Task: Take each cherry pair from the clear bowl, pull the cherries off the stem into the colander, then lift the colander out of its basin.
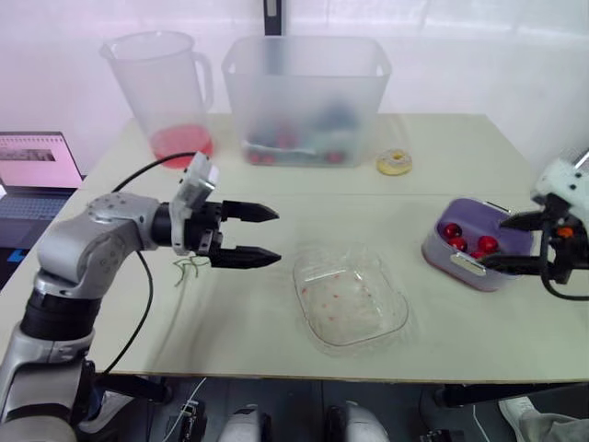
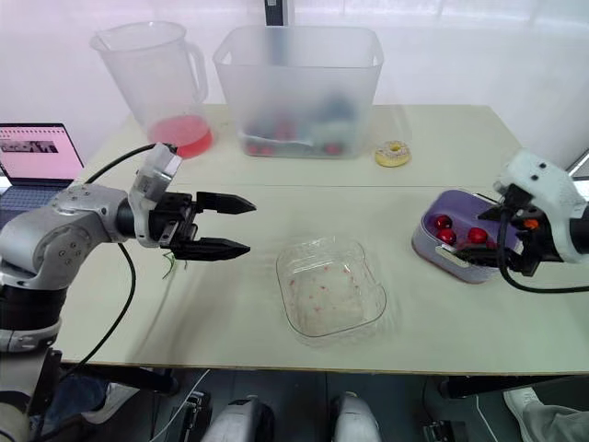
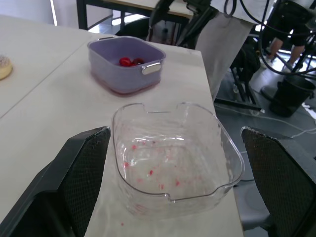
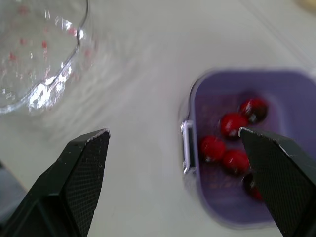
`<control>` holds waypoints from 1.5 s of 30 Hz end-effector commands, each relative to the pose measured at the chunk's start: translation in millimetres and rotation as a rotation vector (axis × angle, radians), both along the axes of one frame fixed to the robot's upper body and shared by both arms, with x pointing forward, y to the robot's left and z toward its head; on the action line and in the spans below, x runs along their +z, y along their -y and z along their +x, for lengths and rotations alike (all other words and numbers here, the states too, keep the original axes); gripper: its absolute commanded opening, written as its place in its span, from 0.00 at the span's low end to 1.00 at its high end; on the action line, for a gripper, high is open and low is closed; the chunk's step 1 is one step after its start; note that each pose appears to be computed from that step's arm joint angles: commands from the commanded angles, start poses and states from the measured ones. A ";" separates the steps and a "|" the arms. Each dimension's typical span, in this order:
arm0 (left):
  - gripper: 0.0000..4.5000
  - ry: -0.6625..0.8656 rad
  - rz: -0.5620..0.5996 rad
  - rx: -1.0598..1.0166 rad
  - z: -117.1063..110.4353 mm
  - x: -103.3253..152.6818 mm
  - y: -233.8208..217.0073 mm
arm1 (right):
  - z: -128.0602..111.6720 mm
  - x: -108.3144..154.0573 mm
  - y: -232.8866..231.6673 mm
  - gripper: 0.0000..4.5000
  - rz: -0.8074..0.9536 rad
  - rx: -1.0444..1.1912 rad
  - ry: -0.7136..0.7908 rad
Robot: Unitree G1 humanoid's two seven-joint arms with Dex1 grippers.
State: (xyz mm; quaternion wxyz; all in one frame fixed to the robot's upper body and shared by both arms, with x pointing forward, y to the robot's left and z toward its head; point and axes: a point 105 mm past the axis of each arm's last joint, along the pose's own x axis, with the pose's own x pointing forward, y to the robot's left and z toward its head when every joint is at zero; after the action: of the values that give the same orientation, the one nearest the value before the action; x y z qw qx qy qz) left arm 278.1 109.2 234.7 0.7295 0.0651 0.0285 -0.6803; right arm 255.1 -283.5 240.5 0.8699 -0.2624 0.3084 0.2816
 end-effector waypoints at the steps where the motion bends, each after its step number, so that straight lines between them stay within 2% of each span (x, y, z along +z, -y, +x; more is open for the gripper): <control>1: 0.99 0.060 -0.049 0.032 -5.9 6.9 -3.4 | 1.5 1.4 11.2 1.00 -0.045 -0.092 0.001; 5: 0.99 0.128 -0.025 0.089 -3.2 -6.9 -8.5 | 4.3 -14.5 15.5 1.00 -0.051 -0.114 -0.095; 10: 0.99 0.248 -0.052 0.157 1.0 -2.8 -7.6 | 25.1 -30.1 8.2 1.00 -0.098 -0.031 -0.101; 14: 0.99 0.278 -0.055 0.190 -0.1 -4.4 -8.7 | 46.7 -39.4 6.3 1.00 -0.167 0.002 -0.098; 18: 0.99 0.270 -0.059 0.207 -4.8 -8.8 -6.1 | 52.2 -44.1 8.1 1.00 -0.203 0.031 -0.141; 19: 1.00 0.269 -0.060 0.212 -6.0 -9.9 -5.7 | 54.0 -43.8 7.9 0.87 -0.201 0.032 -0.143; 20: 1.00 0.267 -0.062 0.218 -7.1 -10.7 -5.4 | 56.0 -43.1 7.9 0.81 -0.200 0.031 -0.144; 22: 1.00 0.262 -0.066 0.227 -9.4 -12.1 -5.5 | 56.7 -43.2 8.3 0.63 -0.210 0.041 -0.159; 34: 1.00 0.280 -0.118 0.215 -18.7 0.2 -6.1 | 60.5 -50.9 14.1 0.63 -0.220 0.023 -0.192; 37: 1.00 0.302 -0.129 0.202 -22.0 2.4 -4.0 | 58.9 -49.4 11.3 0.45 -0.208 0.025 -0.197; 40: 1.00 0.314 -0.149 0.197 -24.6 6.5 -3.4 | 57.6 -46.8 10.9 0.12 -0.205 0.021 -0.196; 41: 1.00 0.317 -0.150 0.196 -24.9 7.2 -3.4 | 57.6 -46.3 10.3 0.04 -0.199 0.019 -0.196; 45: 1.00 0.320 -0.147 0.189 -24.9 7.0 -2.3 | 56.3 -45.9 11.5 0.05 -0.201 0.008 -0.197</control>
State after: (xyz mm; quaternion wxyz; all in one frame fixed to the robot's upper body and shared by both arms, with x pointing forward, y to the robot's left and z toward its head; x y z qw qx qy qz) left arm 258.1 111.0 230.5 0.7928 0.1055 -0.1043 -0.5912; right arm 309.8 -295.3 177.1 0.7900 -0.3143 0.4416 0.2867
